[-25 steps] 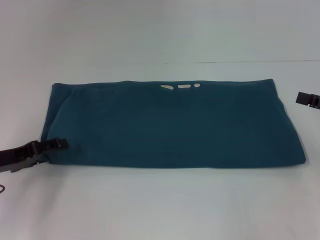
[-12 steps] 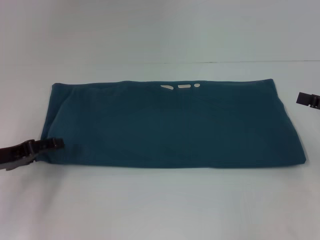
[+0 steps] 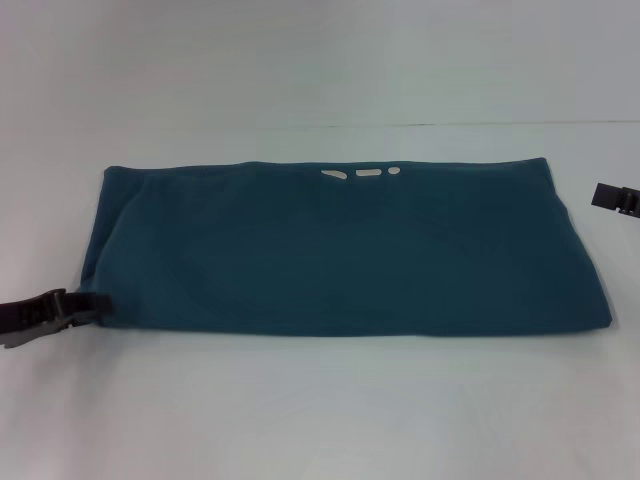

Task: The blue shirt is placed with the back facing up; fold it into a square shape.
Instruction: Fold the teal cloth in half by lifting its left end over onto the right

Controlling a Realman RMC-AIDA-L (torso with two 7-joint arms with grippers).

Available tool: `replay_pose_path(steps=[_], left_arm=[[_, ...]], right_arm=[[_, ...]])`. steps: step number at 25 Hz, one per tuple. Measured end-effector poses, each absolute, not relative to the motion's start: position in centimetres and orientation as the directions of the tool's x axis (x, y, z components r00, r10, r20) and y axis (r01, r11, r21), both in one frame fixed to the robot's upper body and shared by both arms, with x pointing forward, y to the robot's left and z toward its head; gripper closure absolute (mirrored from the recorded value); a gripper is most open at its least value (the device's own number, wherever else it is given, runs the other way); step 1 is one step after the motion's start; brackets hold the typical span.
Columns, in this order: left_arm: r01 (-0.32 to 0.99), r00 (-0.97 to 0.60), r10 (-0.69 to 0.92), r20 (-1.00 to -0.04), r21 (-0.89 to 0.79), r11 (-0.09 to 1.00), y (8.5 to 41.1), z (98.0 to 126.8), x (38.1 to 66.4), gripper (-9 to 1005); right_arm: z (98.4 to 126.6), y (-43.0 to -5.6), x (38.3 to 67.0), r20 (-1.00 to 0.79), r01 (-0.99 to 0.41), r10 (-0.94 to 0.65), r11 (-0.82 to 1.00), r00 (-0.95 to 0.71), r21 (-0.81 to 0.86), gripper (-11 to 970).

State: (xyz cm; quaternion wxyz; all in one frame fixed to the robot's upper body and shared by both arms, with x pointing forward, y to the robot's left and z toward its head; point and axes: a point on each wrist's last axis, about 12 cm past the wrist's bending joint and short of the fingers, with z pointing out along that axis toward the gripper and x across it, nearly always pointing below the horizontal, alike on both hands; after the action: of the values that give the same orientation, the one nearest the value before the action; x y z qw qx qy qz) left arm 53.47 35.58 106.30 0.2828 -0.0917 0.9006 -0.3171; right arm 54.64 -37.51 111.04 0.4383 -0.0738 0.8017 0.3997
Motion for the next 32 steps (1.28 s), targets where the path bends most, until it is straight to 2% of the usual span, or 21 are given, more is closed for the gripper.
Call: replay_pose_path(steps=[2,13,16,32], left_arm=[[0.013,-0.823,-0.345,-0.452,-0.621,0.784,35.6,106.3,53.4,382],[0.003,-0.823,-0.337,-0.457,-0.597,0.802,36.0,106.2,53.5,861],[0.002,-0.818,-0.339,-0.465,-0.591,0.807,36.3,106.4,53.6,933],[-0.009,-0.808,-0.341,-0.481,-0.568,0.823,37.7,106.7,52.8,929]], right_arm=[[111.1,-37.5,54.7,-0.762,-0.469,0.232,0.669,-0.605,0.576,52],[111.1,-37.5,54.7,-0.763,-0.472,0.228,0.669,-0.604,0.574,54],[111.1,-37.4,54.7,-0.764,-0.473,0.227,0.669,-0.604,0.573,55],[110.7,-36.6,54.9,-0.765,-0.48,0.224,0.665,-0.603,0.573,57]])
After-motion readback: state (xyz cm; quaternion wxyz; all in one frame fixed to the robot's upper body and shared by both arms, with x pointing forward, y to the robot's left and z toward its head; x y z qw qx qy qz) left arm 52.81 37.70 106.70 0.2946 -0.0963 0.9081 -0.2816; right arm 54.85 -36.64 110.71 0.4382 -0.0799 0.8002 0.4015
